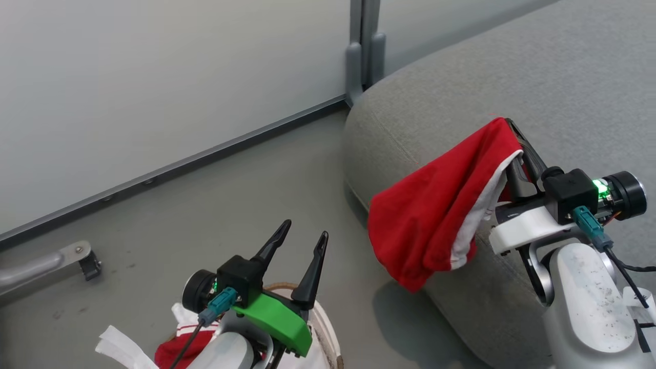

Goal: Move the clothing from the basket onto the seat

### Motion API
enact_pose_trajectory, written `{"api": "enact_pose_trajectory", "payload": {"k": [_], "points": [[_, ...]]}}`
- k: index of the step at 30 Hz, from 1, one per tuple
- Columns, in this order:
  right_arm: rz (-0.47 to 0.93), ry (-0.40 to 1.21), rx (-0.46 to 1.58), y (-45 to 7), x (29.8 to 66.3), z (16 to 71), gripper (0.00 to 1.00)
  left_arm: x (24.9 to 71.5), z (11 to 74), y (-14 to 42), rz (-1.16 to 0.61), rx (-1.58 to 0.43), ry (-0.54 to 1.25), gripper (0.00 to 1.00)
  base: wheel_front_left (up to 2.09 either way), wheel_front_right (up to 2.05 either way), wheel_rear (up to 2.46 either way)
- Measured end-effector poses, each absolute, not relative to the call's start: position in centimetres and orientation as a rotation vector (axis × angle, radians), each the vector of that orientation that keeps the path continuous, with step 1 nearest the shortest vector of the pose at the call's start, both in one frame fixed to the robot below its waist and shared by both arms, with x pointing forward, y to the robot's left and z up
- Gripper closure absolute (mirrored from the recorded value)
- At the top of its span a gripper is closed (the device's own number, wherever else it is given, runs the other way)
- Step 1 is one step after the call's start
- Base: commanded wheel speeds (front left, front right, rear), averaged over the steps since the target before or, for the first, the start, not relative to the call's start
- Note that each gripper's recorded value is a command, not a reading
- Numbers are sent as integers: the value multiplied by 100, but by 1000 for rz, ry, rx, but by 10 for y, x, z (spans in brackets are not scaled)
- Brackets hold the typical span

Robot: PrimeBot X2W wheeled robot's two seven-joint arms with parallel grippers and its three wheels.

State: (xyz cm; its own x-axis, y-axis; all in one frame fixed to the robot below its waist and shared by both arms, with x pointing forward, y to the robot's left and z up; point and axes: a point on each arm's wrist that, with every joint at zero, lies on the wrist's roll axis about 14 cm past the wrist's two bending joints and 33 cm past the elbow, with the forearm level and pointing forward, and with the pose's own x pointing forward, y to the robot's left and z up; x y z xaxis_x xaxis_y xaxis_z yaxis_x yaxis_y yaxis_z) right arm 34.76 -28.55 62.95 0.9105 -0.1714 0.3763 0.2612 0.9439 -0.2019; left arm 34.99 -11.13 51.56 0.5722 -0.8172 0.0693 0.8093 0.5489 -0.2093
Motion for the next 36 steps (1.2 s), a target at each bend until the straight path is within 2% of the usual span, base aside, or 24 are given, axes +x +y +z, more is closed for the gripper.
{"api": "enact_pose_trajectory", "payload": {"k": [8,16,25,36], "points": [[-325,-315,-285,-316,323,619,100,336,504,-145,-1079,-236,76,0,0,0,0],[-315,-300,-329,-315,338,619,100,337,492,-143,-1082,-232,100,0,0,0,0],[-257,-383,-492,-319,399,673,100,354,481,-132,-1073,-212,95,0,0,0,0],[-305,-471,-674,-356,483,770,100,388,464,-104,-990,-214,104,0,0,0,0]]}}
